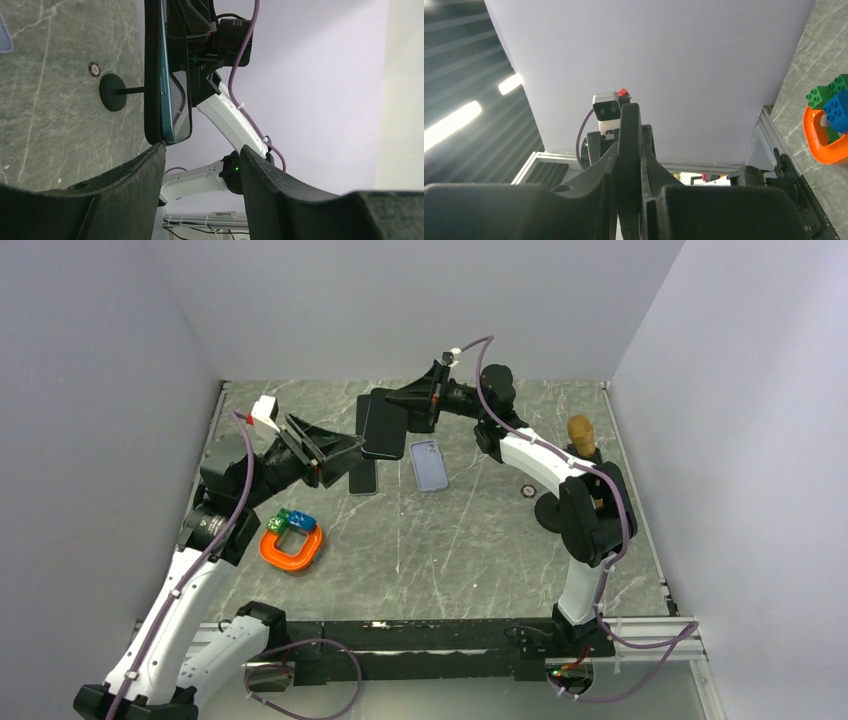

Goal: Take the phone out of the phone case
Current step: Remove the phone case from the phone.

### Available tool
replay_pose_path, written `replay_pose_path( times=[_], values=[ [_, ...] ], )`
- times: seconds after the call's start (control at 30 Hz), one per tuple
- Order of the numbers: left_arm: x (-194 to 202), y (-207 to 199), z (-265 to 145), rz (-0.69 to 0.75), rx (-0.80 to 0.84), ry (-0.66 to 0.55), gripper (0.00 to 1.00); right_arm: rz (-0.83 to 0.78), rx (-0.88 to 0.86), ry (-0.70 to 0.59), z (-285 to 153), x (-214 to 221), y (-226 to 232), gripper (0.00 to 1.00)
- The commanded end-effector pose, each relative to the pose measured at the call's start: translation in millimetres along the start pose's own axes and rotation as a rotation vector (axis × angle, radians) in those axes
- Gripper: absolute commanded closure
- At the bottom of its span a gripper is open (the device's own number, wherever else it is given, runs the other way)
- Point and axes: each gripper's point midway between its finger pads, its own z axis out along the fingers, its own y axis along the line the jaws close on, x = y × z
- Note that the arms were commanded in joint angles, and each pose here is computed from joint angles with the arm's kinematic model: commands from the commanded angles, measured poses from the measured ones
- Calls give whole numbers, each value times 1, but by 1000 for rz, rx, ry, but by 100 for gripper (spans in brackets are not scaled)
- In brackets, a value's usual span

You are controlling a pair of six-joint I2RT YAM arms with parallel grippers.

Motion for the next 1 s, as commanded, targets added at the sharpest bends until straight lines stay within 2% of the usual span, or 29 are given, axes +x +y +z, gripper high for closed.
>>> replay_pose_path(
  times=[0.0,0.5,0.7,0.97],
  values=[
    [-7,-2,3,14,7,-32,40,-76,-101,24,-3,17,49,100],
    [-8,-4,6,-8,24,-30,40,-158,-40,54,3,28,43,100],
    [-4,-11,-3,-28,40,-32,34,-153,-14,29,2,24,32,100],
    [-2,-19,-9,-39,60,-31,33,-143,-30,17,1,23,36,100]
  ],
)
